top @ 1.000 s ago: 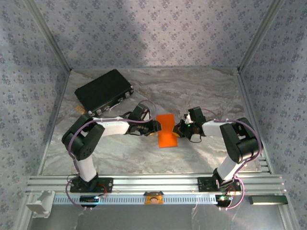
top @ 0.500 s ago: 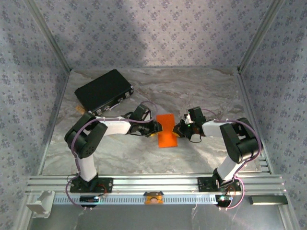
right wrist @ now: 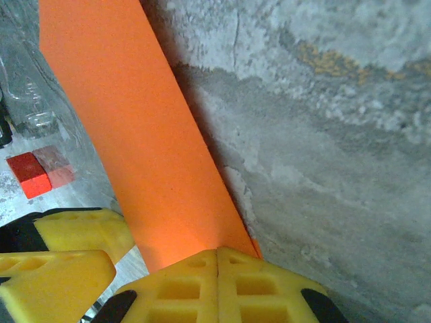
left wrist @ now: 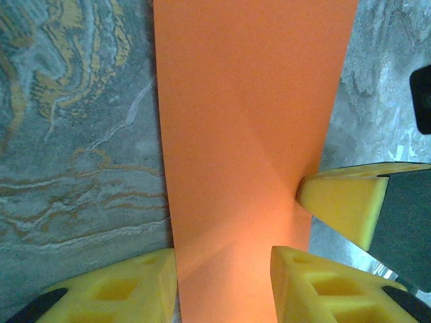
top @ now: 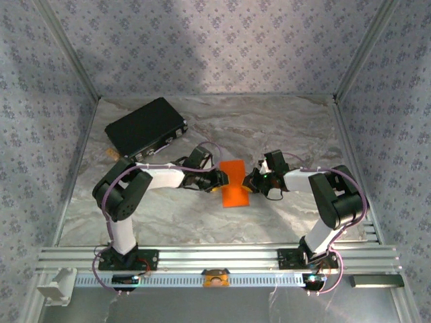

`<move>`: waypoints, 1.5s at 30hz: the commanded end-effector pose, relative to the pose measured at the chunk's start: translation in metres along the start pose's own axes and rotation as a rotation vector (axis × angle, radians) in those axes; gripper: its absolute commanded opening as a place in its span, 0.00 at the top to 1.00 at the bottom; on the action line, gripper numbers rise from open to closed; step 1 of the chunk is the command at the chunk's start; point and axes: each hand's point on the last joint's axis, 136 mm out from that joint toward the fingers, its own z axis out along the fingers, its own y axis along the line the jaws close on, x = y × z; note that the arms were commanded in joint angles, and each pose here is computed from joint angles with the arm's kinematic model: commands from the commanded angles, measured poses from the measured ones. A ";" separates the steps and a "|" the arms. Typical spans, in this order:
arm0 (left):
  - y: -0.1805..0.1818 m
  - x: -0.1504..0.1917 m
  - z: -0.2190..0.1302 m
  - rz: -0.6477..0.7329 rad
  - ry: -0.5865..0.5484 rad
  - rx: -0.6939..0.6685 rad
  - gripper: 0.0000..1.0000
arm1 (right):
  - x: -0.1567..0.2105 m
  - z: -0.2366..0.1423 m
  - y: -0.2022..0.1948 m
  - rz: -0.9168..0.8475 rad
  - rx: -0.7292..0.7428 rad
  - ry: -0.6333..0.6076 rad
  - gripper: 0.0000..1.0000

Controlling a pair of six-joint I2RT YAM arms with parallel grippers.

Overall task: Fold a paper plane with a square sheet of paper (pick it up from the middle)
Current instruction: Third fold the triangle at the center of the table.

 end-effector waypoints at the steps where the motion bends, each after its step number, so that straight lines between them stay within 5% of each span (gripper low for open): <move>1: -0.019 -0.002 -0.002 0.024 -0.009 0.062 0.60 | 0.015 0.005 -0.035 0.067 0.120 0.031 0.92; 13: -0.016 -0.008 -0.009 -0.008 -0.060 0.077 0.62 | 0.015 0.003 -0.033 0.064 0.111 0.029 0.92; 32: -0.020 -0.009 -0.017 -0.006 -0.064 0.099 0.96 | 0.005 -0.020 0.014 -0.085 -0.072 -0.072 0.73; 35: -0.020 -0.010 -0.022 -0.006 -0.059 0.109 0.96 | 0.004 -0.028 0.023 -0.143 -0.068 -0.100 0.49; 45: -0.006 -0.013 -0.041 -0.021 -0.032 0.079 0.96 | 0.026 -0.030 0.071 -0.597 -0.013 -0.190 0.47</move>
